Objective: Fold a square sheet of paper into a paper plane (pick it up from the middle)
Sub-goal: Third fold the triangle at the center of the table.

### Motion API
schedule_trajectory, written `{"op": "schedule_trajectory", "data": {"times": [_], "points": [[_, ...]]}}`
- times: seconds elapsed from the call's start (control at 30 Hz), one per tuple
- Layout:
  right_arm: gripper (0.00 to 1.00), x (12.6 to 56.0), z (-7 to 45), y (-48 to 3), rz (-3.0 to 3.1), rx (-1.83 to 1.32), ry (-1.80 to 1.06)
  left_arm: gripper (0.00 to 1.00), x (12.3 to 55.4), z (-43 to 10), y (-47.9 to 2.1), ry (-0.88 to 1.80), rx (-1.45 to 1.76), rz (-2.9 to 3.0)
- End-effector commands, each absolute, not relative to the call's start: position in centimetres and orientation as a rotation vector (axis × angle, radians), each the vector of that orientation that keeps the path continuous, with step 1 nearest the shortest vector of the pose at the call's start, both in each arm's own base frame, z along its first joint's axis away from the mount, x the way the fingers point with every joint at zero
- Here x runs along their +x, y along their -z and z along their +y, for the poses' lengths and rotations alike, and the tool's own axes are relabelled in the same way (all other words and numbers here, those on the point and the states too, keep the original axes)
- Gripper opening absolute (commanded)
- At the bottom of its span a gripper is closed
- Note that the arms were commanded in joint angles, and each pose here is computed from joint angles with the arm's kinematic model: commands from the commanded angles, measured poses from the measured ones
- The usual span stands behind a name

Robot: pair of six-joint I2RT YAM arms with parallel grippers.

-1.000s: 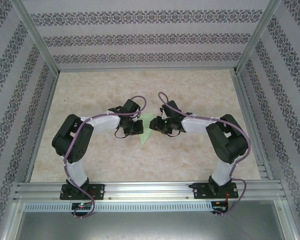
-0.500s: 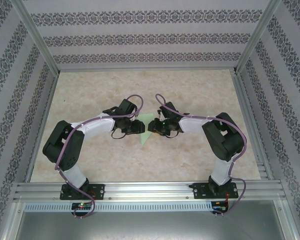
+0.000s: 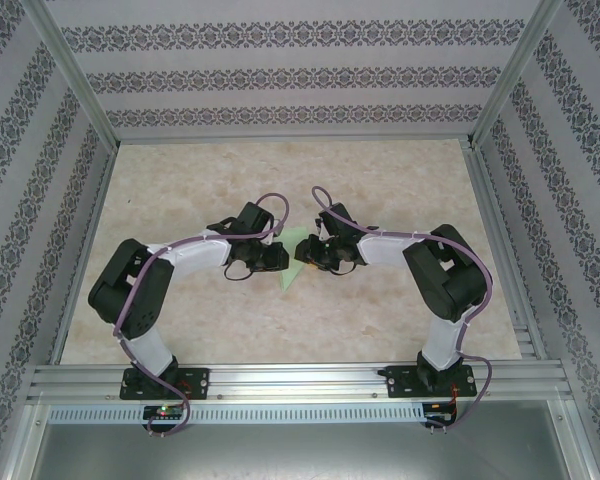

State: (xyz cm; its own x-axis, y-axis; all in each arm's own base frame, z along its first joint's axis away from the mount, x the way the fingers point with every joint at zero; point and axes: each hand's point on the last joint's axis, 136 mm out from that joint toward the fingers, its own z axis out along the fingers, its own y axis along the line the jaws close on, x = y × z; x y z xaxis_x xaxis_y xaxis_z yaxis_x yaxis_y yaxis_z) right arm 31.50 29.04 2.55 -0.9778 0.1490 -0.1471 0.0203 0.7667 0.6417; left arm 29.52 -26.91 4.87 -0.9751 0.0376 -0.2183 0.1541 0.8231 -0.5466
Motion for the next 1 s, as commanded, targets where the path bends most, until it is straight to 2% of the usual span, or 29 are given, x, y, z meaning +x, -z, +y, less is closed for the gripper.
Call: {"op": "schedule_trajectory", "data": {"times": [0.0,0.17,0.67,0.97], "points": [[0.37,32.0,29.3,-2.5,2.752,0.136,-1.028,0.11,30.7,-27.2,-5.0,0.857,0.173,2.768],[0.37,31.9,29.2,-2.1,2.762,0.142,-1.017,0.05,31.2,-26.5,-5.2,0.787,0.172,2.762],[0.37,31.5,28.4,-0.7,2.832,0.136,-0.917,0.04,31.4,-26.6,-4.3,0.761,0.192,2.789],[0.31,31.5,28.5,-1.0,2.826,0.119,-0.923,0.04,31.1,-26.7,-3.5,0.775,0.189,2.81]]}}
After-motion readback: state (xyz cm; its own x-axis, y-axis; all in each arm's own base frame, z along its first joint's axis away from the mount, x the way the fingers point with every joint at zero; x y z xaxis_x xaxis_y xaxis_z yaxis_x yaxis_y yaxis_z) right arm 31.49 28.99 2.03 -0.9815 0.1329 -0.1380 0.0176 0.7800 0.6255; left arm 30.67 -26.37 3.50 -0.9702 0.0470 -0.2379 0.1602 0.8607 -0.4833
